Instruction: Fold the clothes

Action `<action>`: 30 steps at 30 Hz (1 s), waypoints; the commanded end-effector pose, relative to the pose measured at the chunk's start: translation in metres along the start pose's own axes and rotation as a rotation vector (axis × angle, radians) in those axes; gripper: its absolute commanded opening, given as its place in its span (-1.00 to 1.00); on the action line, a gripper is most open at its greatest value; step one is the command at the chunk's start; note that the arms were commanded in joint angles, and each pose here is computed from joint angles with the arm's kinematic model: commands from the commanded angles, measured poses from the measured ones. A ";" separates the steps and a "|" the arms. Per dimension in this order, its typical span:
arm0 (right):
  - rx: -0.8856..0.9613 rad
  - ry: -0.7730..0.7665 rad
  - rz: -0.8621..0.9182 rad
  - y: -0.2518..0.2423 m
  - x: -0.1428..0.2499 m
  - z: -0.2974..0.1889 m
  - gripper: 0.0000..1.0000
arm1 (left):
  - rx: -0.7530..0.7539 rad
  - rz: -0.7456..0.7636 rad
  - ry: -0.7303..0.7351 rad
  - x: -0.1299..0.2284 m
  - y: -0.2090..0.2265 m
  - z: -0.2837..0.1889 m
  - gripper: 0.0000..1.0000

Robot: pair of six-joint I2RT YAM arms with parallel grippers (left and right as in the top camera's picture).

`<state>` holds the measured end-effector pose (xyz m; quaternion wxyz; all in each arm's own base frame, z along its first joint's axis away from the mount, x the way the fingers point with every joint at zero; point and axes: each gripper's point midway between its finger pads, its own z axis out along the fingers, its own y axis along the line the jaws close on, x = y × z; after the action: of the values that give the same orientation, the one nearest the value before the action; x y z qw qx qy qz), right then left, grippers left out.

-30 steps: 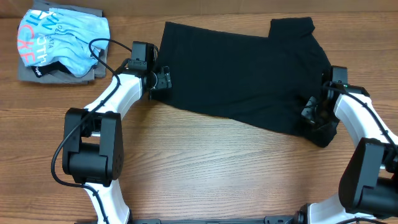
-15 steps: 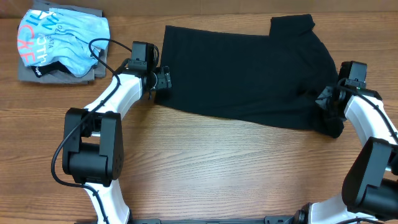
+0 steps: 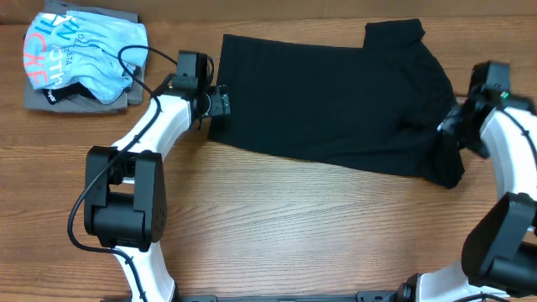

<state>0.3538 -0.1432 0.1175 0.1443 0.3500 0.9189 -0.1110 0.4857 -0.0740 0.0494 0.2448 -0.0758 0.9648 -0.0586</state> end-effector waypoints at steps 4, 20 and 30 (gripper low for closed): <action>-0.345 0.220 -0.010 0.057 0.035 -0.026 -0.40 | 0.171 0.077 -0.025 -0.027 -0.043 -0.022 0.08; -0.174 0.289 0.056 0.030 0.095 0.066 -0.63 | 0.205 0.235 0.091 0.020 -0.075 0.013 -0.84; -0.129 0.240 0.118 -0.004 0.073 0.078 -0.63 | 0.128 0.137 0.202 0.041 -0.017 0.062 -0.79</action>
<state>0.3158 -0.1141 0.0194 0.0558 0.3982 0.9155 0.0144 0.4837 -0.1234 0.0047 0.1774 0.0230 0.9753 -0.1297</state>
